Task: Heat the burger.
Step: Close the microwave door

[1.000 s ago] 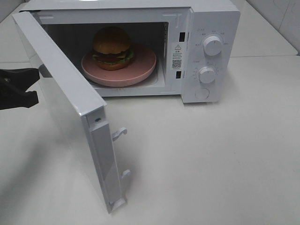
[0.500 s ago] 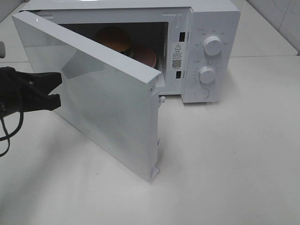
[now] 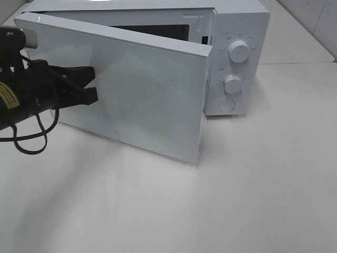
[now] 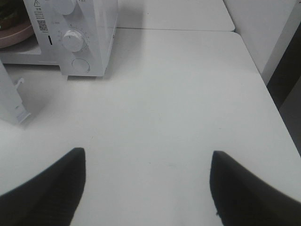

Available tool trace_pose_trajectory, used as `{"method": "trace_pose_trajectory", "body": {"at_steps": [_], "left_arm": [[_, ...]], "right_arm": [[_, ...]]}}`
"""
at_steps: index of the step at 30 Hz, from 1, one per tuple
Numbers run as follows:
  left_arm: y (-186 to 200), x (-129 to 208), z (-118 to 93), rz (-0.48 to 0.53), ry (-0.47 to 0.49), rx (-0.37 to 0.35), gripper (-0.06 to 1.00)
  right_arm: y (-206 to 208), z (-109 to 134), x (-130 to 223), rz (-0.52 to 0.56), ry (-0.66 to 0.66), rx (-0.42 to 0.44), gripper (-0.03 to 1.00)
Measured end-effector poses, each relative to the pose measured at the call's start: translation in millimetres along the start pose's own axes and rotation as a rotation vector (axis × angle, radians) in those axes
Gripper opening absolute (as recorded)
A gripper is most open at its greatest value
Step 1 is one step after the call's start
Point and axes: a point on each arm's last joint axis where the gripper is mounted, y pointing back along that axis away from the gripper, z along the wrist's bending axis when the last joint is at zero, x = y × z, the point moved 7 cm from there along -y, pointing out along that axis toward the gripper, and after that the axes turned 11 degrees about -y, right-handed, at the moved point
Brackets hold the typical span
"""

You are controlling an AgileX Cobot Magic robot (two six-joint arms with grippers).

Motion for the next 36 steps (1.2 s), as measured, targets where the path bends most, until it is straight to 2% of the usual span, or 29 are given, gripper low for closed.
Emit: {"method": "trace_pose_trajectory", "body": {"at_steps": [8,14,27,36], "left_arm": [[-24,-8,-16,0.011,-0.031,0.008,0.00],[-45,-11,-23,0.014,0.002,-0.009,0.00],[-79,-17,-37,0.018,0.023,0.005,0.00],[-100,-16,-59,0.046,-0.014,0.047,0.00]], "right_arm": [[0,0,0,0.000,0.000,0.000,0.71],[0,0,0,0.000,0.000,0.000,0.71],[0,0,0,0.000,0.000,0.000,0.71],[0,0,0,0.000,0.000,0.000,0.71]]}}
